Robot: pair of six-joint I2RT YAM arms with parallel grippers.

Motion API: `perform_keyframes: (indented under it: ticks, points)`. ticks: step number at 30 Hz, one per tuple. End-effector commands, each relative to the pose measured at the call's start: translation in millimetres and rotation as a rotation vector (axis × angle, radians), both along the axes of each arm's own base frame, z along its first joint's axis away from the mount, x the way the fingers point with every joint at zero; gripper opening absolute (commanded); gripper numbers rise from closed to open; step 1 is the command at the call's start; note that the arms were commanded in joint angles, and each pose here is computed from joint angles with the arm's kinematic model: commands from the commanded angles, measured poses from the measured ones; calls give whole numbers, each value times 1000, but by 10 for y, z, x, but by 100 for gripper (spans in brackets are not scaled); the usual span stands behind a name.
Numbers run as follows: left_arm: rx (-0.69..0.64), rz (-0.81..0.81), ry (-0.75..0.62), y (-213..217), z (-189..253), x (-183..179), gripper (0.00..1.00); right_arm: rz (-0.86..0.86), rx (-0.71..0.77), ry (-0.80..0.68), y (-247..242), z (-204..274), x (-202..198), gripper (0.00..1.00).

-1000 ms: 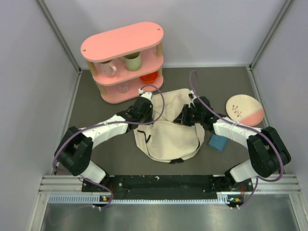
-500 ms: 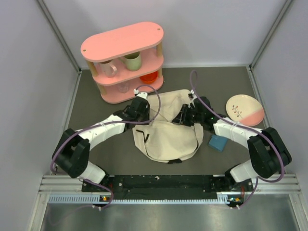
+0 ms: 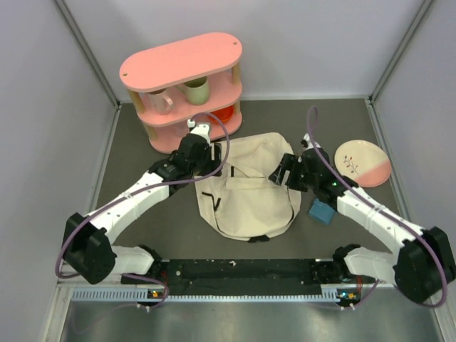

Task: Pack the student bag
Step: Unzip the student bag at the center of the board.

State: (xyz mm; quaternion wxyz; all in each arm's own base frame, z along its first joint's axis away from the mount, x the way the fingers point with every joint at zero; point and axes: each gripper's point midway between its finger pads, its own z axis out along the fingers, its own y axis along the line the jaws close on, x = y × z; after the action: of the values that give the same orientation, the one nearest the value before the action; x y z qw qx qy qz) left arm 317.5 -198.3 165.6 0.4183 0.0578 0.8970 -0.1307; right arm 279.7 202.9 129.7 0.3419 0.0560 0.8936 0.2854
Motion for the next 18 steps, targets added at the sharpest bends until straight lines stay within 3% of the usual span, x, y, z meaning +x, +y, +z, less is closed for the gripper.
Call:
perform_keyframes:
  ticks: [1,3,8,9,10,18]
  points:
    - [-26,-33,-59,-25,331,-12,77,-308,-161,-1,-751,-52,-72,82]
    - [-43,-39,-63,-26,385,-52,79,-427,-191,31,-1063,-152,-130,90]
    - [-190,-143,-111,-310,685,-128,84,-635,-169,93,-1585,-322,-390,93]
    - [-224,-198,-107,-434,719,-177,95,-653,-166,109,-1639,-358,-426,97]
    - [-244,-240,-120,-573,791,-221,99,-700,-167,122,-1772,-387,-446,98]
    - [-308,-553,-96,-1789,850,-449,99,-796,-171,246,-2066,-649,-659,99]
